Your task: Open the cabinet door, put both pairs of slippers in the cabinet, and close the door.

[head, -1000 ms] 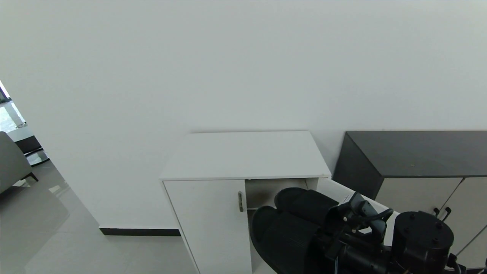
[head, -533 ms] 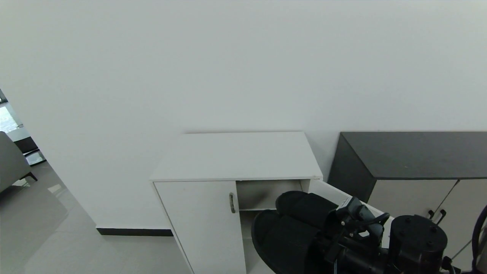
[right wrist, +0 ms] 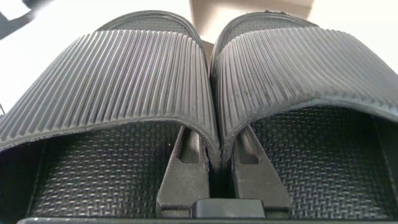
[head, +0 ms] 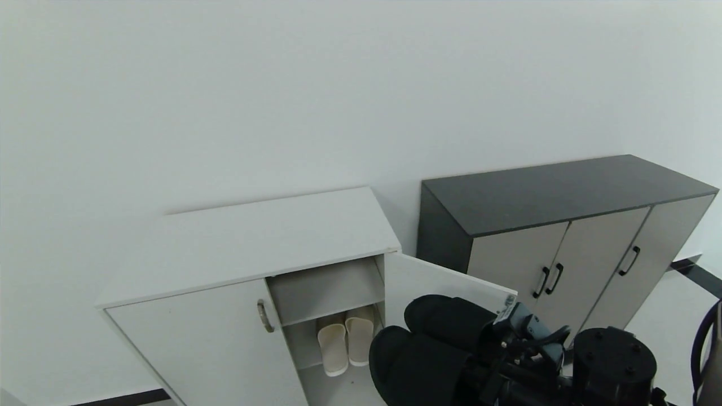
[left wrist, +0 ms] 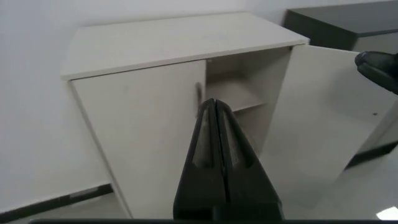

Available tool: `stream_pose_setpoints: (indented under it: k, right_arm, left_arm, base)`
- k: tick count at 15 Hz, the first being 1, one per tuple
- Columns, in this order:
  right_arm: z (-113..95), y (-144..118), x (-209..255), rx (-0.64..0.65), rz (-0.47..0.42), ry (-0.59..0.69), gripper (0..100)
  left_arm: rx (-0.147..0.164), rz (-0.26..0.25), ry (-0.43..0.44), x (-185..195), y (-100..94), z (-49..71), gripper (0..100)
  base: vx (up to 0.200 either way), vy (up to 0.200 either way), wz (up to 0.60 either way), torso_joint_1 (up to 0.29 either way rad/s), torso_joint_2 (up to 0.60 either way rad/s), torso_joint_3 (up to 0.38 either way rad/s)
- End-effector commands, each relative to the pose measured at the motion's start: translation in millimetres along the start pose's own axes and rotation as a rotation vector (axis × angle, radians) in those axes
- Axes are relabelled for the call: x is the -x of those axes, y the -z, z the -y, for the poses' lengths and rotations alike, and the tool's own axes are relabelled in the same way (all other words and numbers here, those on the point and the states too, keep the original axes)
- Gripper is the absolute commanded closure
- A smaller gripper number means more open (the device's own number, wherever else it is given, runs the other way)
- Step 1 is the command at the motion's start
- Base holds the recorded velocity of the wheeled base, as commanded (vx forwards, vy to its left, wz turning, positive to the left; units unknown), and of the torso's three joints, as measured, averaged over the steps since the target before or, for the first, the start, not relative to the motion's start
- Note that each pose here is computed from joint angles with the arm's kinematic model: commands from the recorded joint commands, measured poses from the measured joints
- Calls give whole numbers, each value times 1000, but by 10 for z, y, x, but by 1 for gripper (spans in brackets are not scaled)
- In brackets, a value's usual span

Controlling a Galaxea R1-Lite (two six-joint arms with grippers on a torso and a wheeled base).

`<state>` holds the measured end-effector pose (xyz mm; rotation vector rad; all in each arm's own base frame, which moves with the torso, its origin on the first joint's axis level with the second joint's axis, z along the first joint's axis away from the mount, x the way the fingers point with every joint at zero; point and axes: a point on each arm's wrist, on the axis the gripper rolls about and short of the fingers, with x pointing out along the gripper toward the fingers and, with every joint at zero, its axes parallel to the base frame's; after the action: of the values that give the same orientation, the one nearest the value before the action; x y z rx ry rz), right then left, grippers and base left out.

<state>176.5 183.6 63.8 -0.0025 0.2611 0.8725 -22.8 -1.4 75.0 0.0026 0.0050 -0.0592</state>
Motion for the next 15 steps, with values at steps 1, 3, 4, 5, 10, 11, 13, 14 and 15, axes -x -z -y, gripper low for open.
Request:
stream_pose_setpoints:
  k: [1, 3, 4, 5, 10, 11, 13, 14, 15]
  right_arm:
    - [-1, 13, 3, 9, -6, 0, 100]
    - [0, 17, 1, 16, -7, 0, 100]
    - [-1, 35, -8, 18, -15, 2, 100]
    - [1, 49, -15, 26, -21, 2, 100]
    - [4, 82, -31, 27, -35, 0, 100]
    - [4, 84, -28, 26, -37, -1, 100]
    - [3, 84, -28, 26, -37, -3, 100]
    - [4, 88, -30, 26, -38, -3, 100]
    - [4, 88, -30, 26, -38, -3, 100]
  left_arm:
    - [0, 1, -1, -1, -2, 0, 100]
    - [0, 1, -1, -1, -2, 0, 100]
    - [1, -1, -1, -1, 0, 0, 100]
    - [1, 1, -1, -1, -2, 0, 100]
    - [1, 1, -1, -1, -2, 0, 100]
    - [1, 1, -1, -1, -2, 0, 100]
    - [1, 1, -1, -1, -2, 0, 100]
    - [1, 1, -1, -1, -2, 0, 100]
    - [1, 1, -1, -1, -2, 0, 100]
  base:
    - [0, 0, 0, -66, 149, 80]
    - [0, 0, 0, -13, 47, 21]
    - [0, 0, 0, 0, 0, 0]
    - [0, 0, 600, -2, 12, 7]
    - [0, 0, 480, 3, 4, 6]
    - [0, 0, 0, 0, 0, 0]
    - [0, 0, 0, 0, 0, 0]
    - [0, 0, 0, 0, 0, 0]
    - [0, 0, 0, 0, 0, 0]
